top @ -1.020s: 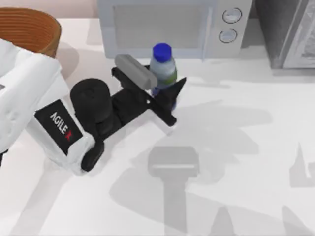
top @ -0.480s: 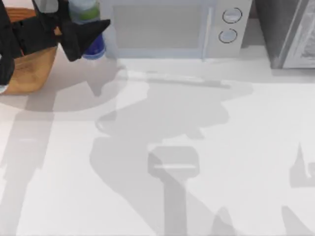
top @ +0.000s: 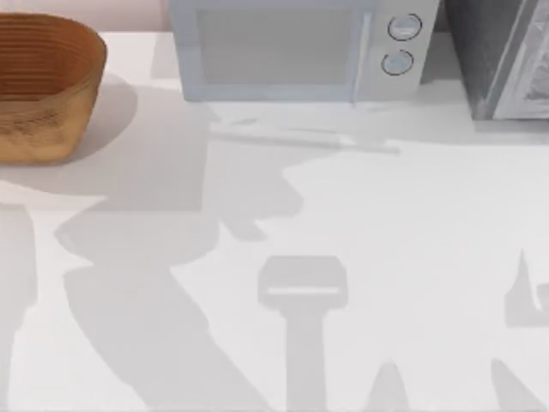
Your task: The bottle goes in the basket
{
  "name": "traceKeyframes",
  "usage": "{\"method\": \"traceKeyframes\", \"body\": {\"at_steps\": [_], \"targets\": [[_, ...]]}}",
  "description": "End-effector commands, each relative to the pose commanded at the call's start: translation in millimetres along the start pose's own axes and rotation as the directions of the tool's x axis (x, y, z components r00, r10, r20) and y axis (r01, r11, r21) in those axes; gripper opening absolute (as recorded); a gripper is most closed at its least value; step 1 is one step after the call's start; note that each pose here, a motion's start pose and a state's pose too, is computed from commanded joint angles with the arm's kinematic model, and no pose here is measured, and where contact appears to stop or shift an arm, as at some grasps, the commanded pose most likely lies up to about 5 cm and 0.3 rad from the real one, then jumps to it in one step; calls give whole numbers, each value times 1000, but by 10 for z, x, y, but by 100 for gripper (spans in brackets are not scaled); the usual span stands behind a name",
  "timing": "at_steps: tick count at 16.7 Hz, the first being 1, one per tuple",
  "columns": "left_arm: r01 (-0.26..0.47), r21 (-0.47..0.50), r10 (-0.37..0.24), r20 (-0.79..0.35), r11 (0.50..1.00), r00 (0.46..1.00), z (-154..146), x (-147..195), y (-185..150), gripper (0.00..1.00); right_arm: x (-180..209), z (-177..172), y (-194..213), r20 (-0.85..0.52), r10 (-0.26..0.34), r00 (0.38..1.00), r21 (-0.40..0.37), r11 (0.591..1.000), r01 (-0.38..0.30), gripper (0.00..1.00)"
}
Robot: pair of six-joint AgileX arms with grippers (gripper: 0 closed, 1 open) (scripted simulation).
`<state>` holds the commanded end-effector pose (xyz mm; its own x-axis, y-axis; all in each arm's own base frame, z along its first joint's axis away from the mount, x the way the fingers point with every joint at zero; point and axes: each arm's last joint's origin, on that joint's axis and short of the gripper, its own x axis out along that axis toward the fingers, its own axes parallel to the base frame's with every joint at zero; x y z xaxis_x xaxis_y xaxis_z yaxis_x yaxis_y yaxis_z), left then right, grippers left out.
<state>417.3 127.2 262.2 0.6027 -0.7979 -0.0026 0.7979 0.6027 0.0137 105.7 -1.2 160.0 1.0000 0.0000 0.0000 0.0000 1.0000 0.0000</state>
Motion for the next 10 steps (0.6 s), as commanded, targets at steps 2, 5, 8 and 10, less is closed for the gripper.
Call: {"method": "traceKeyframes", "body": {"at_steps": [2,5,8,10], "targets": [[-62,2,62,-2,998,998,99,-244,101,0,0,0,0,0,0,1000,0,1000,0,100],[-122,4,122,-4,992,992,171,-451,185,0,0,0,0,0,0,1000,0,1000,0,100],[-129,5,129,-4,992,992,177,-472,193,0,0,0,0,0,0,1000,0,1000,0,100],[-125,3,125,-5,992,992,158,-453,191,0,0,0,0,0,0,1000,0,1000,0,100]]}}
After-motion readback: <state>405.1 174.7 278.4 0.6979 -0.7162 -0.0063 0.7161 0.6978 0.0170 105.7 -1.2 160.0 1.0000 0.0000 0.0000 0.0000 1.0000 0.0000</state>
